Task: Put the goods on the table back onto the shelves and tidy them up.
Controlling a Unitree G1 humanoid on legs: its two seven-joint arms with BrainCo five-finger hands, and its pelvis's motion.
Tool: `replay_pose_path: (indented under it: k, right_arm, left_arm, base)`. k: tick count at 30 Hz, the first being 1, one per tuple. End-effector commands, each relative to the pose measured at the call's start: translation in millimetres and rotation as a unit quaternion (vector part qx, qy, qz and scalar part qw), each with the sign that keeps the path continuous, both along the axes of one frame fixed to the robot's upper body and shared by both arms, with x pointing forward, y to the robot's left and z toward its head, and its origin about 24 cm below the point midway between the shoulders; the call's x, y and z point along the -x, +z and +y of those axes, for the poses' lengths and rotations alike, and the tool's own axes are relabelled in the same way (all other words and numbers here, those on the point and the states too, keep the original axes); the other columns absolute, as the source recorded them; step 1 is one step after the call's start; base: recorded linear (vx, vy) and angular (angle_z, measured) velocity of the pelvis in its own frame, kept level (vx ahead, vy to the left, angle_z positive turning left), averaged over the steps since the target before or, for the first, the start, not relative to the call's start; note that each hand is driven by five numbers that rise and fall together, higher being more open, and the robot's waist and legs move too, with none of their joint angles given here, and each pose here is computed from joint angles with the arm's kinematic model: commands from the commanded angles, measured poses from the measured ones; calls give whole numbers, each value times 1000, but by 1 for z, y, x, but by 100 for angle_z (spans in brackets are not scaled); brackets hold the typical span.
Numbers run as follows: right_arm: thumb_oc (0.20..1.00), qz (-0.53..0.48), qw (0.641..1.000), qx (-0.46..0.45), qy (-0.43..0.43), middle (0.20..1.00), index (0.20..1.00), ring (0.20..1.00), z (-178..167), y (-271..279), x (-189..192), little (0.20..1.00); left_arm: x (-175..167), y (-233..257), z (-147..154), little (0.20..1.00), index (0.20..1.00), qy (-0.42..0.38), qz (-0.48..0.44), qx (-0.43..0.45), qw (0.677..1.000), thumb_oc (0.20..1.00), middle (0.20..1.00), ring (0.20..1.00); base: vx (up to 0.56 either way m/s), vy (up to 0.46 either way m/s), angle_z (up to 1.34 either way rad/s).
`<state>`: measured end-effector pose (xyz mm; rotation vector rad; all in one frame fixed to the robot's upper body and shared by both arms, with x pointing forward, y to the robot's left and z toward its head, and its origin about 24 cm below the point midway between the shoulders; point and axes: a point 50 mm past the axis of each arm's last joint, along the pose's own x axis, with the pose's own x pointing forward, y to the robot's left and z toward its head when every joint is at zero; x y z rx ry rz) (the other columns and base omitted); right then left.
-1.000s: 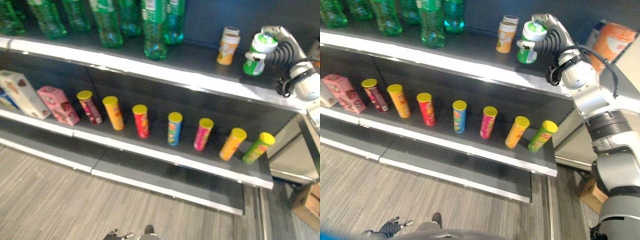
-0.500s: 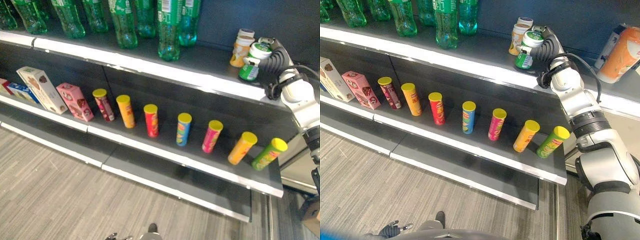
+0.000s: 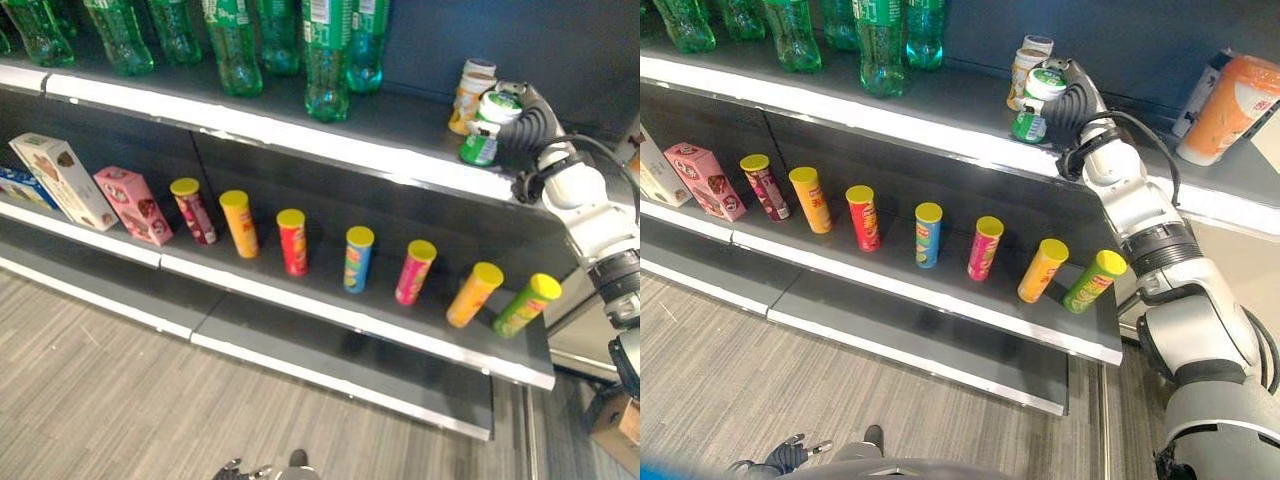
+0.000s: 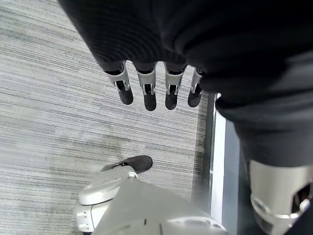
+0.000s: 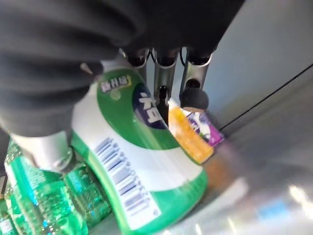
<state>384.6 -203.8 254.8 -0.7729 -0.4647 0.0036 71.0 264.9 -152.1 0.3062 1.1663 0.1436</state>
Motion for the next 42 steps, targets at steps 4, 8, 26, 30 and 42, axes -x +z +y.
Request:
replay_pose_path:
  k: [4,8,26,30,42]
  right_arm:
    - [200,-20,999,27,19,200,200,200,18,14,-3,200]
    - [200,-15,999,32,25,200,200,200,25,11,-5,200]
    - [200,-6,999,47,3,200,200,200,14,6,-5,200]
    - [200,-7,999,47,3,200,200,200,13,7,-5,200]
    - [200,-7,999,49,13,200,200,200,19,6,-5,200]
  left_arm:
    - [-7,2,5,1000,1000,-11,-3,-16,1000,1000,1000,1000]
    - [-2,1,7,1000,1000,-8,7,-19,1000,1000,1000,1000]
    - [-1,2,8,1000,1000,-4,5,-20,1000,1000,1000,1000]
    - [-2,2,8,1000,1000,-5,5,-19,1000,1000,1000,1000]
    - [-2,1,7,1000,1000,-5,4,-19,1000,1000,1000,1000]
  base:
    - [0,0,0]
    - [0,0,0]
    - [1,-1,-1]
    - [9,-10,-10]
    - [1,-1,-1]
